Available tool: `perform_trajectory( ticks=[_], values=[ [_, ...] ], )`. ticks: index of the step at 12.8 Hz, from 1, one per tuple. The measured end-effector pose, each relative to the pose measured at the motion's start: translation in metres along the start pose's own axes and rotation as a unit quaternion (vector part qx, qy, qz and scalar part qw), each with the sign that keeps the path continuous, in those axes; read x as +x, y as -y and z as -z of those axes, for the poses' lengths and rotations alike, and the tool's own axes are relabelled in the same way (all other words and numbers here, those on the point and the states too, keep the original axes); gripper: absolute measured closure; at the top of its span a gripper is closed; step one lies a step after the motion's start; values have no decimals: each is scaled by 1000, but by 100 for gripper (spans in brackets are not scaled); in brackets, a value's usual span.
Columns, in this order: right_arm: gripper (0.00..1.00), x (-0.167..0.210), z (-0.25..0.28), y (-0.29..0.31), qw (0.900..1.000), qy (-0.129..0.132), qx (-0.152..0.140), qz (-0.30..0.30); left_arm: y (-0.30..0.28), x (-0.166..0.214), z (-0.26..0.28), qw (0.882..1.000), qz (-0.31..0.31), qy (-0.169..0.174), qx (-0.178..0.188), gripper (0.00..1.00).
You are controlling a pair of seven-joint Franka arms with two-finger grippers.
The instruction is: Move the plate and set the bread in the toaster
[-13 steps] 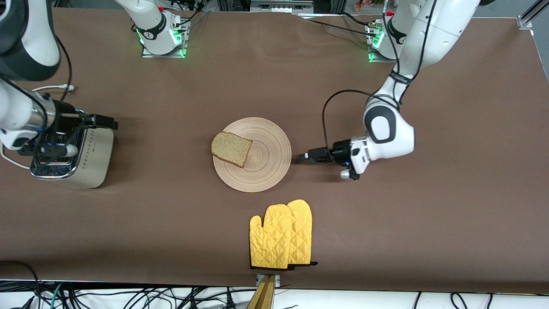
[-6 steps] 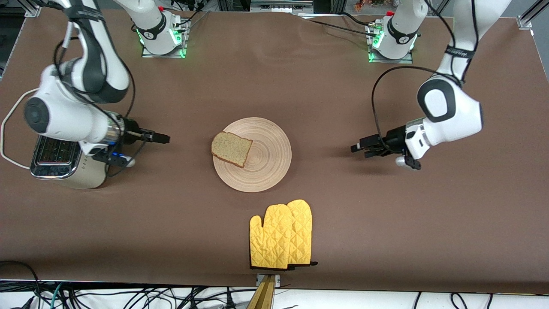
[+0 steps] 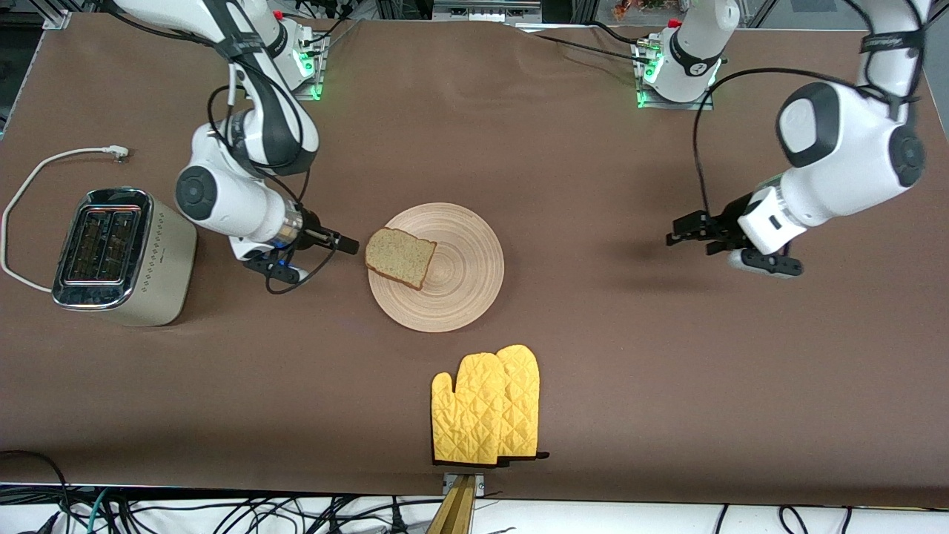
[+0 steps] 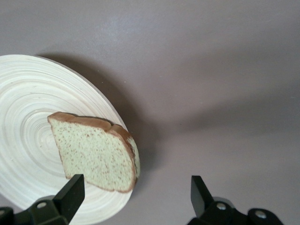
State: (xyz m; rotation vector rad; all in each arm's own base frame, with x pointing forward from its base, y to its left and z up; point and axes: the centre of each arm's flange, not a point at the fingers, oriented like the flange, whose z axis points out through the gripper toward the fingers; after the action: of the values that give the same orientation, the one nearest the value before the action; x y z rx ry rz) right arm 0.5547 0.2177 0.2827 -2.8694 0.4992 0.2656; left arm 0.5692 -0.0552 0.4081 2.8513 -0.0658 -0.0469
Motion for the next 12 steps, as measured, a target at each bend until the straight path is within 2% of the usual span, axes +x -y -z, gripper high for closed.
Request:
perform_trajectory(
  ticks=[3, 5, 7, 9, 12],
  values=[
    [0, -1, -47, 1, 1000, -8, 9, -8, -1, 11, 64, 996, 4, 10, 87, 0],
    [0, -4, -69, 5, 1000, -7, 15, -12, -7, 11, 88, 992, 10, 24, 121, 0],
    [0, -6, -82, 8, 1000, -7, 16, -9, -9, 10, 106, 990, 13, 29, 140, 0],
    [0, -10, -86, 11, 1000, -4, 16, -5, -8, 12, 124, 987, 10, 20, 162, 0],
    [0, -12, -86, 13, 1000, -2, 16, -3, -2, 15, 145, 986, 17, 2, 166, 0]
  ],
)
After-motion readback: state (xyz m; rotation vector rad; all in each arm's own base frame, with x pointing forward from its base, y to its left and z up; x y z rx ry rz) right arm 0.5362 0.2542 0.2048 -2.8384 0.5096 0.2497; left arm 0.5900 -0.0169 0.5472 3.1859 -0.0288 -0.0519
